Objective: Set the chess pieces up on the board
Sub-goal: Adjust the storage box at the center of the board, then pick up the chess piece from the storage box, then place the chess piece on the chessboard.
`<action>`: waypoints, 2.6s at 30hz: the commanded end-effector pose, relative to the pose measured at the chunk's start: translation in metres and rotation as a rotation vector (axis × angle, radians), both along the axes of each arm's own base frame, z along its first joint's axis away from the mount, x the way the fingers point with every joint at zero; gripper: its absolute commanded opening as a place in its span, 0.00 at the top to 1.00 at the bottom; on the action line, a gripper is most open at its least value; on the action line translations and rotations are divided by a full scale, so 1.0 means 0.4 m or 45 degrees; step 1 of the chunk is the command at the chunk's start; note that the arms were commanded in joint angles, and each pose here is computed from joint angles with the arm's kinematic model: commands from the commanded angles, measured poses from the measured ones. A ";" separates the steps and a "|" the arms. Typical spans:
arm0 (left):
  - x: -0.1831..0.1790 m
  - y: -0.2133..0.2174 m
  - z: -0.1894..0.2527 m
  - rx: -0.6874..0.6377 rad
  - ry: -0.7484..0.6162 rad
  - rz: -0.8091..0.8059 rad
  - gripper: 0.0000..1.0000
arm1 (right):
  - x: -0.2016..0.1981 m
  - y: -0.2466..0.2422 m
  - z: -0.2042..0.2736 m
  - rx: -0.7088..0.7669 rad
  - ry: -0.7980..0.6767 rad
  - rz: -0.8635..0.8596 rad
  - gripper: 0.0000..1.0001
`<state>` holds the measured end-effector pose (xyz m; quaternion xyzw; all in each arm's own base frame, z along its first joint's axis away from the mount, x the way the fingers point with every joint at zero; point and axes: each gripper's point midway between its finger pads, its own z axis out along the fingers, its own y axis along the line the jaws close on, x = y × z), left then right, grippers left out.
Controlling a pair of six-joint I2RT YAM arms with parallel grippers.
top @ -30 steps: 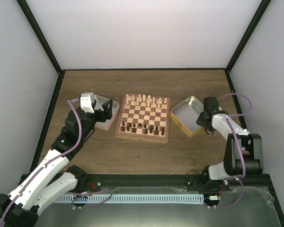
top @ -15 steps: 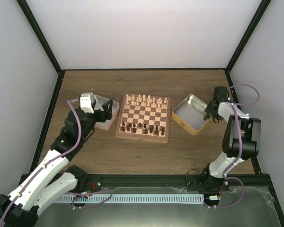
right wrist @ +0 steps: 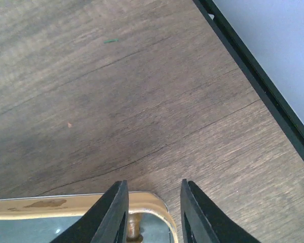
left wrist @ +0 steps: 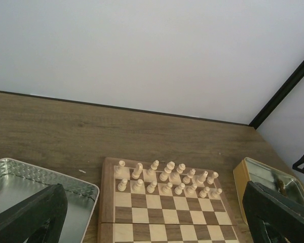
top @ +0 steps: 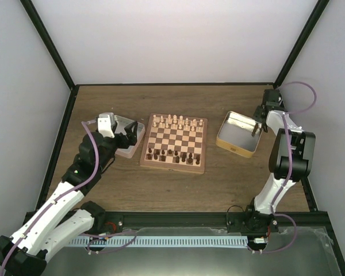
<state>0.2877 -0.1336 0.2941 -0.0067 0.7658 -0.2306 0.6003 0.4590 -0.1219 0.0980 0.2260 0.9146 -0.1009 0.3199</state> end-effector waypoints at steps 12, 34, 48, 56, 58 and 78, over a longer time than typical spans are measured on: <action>0.009 -0.003 -0.001 -0.014 0.000 -0.003 0.03 | -0.062 0.093 -0.090 0.231 0.063 -0.099 0.84; 0.026 -0.023 -0.029 0.003 0.044 -0.030 0.03 | -0.046 0.133 -0.152 0.329 0.088 -0.101 0.94; -0.061 -0.194 0.047 -0.134 -0.059 -0.605 0.03 | -0.203 0.635 0.320 1.036 -0.488 1.043 0.94; -0.098 -0.264 0.069 -0.309 0.049 -0.838 0.00 | -0.443 0.933 0.416 1.254 -0.487 1.841 0.98; -0.104 -0.274 0.071 -0.379 0.089 -0.870 0.00 | -0.490 0.978 0.426 1.273 -0.471 1.986 0.97; -0.069 -0.335 -0.046 -0.674 0.596 -0.871 0.55 | -0.575 1.141 0.416 1.260 -0.336 2.319 0.97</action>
